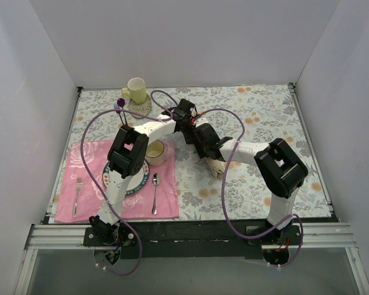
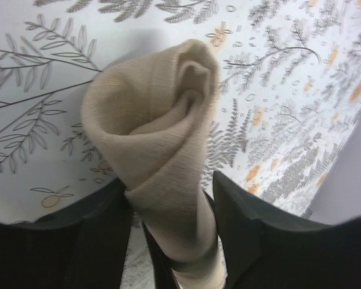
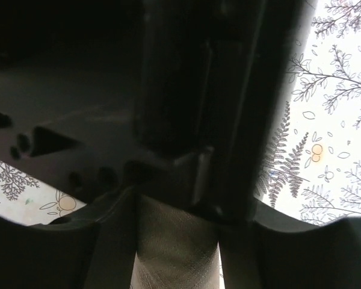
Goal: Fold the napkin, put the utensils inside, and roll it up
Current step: Roll the napkin with the utensil
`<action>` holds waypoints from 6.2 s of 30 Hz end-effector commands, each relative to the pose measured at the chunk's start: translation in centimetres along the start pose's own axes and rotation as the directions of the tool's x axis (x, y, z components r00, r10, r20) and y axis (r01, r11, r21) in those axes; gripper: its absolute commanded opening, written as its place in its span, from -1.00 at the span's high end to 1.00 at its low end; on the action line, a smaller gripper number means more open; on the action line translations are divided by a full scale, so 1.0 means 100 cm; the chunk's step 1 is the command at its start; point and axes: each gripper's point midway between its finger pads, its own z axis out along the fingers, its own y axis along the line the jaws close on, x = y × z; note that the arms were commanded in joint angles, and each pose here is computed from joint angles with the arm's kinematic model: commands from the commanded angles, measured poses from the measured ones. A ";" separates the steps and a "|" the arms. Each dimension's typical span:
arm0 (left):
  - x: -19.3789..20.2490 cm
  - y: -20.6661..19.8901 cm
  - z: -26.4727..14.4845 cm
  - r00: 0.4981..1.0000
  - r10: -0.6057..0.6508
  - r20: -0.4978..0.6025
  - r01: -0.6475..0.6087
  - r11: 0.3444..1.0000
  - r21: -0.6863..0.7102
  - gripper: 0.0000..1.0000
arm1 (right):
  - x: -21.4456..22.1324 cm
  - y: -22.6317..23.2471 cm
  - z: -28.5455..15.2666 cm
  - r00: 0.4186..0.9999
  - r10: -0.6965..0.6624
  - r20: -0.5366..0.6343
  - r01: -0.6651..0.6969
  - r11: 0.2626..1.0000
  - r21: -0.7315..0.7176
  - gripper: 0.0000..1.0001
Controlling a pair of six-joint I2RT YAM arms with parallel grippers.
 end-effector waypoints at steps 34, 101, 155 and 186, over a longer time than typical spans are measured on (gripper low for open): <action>0.007 0.024 0.010 0.997 0.024 0.068 -0.014 0.990 -0.144 0.07 | 0.032 0.007 -0.008 0.875 0.404 -0.268 -0.472 0.589 -0.656 -0.07; 0.000 -0.010 0.007 1.000 0.017 0.023 -0.017 1.000 -0.024 -0.59 | 0.019 0.005 -0.006 0.907 0.370 -0.200 -0.413 0.694 -0.590 0.11; 0.012 -0.008 -0.017 0.999 0.042 -0.016 -0.036 0.960 0.276 0.74 | 0.026 -0.031 0.009 0.795 0.520 -0.311 -0.602 0.617 -0.507 -0.19; -0.010 -0.045 -0.065 0.996 0.069 0.060 -0.085 0.944 0.320 0.41 | -0.015 -0.054 -0.024 0.967 0.236 -0.096 -0.254 0.924 -0.287 -0.71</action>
